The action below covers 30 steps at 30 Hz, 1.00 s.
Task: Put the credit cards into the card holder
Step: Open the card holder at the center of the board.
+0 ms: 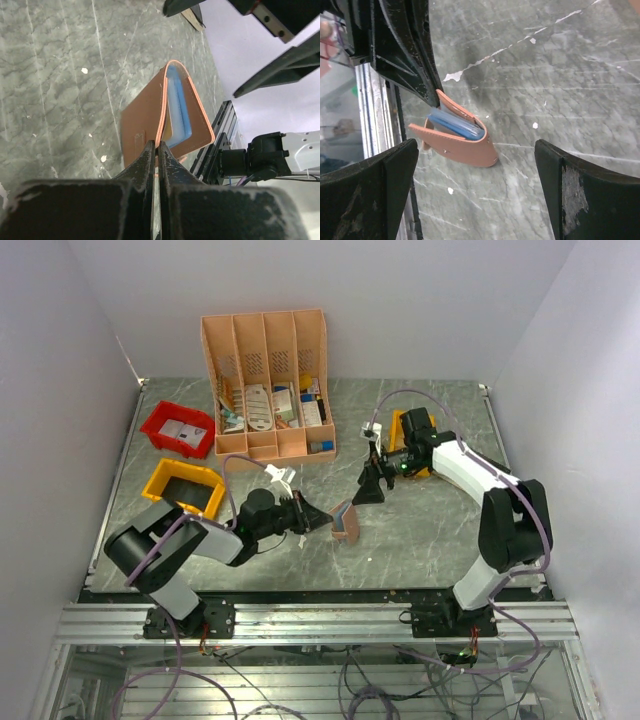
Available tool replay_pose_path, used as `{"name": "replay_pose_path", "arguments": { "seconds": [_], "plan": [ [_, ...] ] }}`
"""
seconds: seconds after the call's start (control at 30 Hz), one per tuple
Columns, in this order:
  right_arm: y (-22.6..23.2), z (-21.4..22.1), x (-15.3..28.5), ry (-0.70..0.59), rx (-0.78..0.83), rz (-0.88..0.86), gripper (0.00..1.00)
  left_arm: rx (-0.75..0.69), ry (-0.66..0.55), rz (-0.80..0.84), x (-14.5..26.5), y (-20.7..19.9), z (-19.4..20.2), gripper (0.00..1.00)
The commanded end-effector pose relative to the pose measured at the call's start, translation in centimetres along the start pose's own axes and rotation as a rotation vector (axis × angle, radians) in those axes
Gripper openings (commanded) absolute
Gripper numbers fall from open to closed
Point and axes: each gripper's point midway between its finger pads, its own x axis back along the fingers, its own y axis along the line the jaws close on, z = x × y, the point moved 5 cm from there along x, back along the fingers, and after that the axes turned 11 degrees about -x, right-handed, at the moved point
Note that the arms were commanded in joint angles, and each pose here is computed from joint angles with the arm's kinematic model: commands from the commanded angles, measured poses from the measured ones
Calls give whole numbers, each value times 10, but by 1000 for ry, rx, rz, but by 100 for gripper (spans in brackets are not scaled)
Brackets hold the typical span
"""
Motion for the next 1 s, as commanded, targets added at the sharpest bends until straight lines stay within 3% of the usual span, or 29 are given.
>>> {"name": "replay_pose_path", "arguments": {
  "seconds": [0.0,0.47,0.8,0.97],
  "plan": [
    [3,-14,10,-76,105,80,100,-15,-47,81,-9,-10,-14,7],
    [29,-24,-4,-50,181,149,100,-22,-151,5,1,-34,-41,7],
    [20,-13,1,-50,139,273,100,-18,-89,-18,-15,-21,-27,7],
    [10,-14,29,-108,136,291,100,-3,-45,-116,-6,3,-15,7]
  ]
}}
